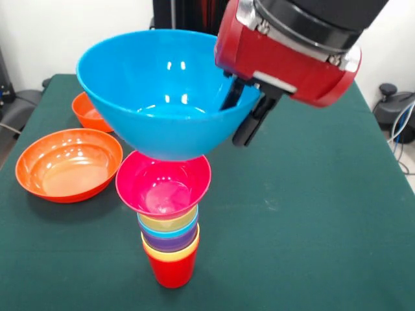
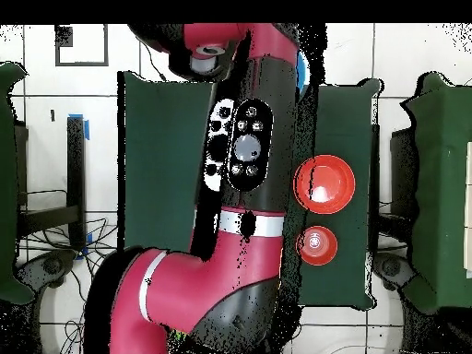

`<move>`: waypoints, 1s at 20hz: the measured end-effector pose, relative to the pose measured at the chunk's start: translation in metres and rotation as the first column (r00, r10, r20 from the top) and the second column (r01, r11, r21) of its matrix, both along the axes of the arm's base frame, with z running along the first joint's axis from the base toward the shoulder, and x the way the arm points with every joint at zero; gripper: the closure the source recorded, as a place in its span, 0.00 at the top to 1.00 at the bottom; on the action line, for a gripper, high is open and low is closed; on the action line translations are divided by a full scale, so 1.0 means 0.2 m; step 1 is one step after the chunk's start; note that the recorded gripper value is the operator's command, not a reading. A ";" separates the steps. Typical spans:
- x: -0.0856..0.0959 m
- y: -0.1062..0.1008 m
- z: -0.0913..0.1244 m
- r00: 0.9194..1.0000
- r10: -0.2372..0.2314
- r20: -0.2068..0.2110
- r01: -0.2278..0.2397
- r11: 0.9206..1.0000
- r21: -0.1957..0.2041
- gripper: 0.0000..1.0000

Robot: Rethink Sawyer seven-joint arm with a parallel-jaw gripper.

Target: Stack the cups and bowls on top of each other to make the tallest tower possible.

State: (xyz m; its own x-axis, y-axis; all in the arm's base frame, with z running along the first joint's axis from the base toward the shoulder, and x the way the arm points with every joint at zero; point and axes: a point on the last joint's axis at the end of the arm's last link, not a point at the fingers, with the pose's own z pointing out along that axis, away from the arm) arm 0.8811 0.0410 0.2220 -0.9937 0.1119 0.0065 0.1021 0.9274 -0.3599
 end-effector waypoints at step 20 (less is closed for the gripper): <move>0.00 -0.04 -0.11 1.000 0.020 -0.021 -0.020 1.000 0.005 0.00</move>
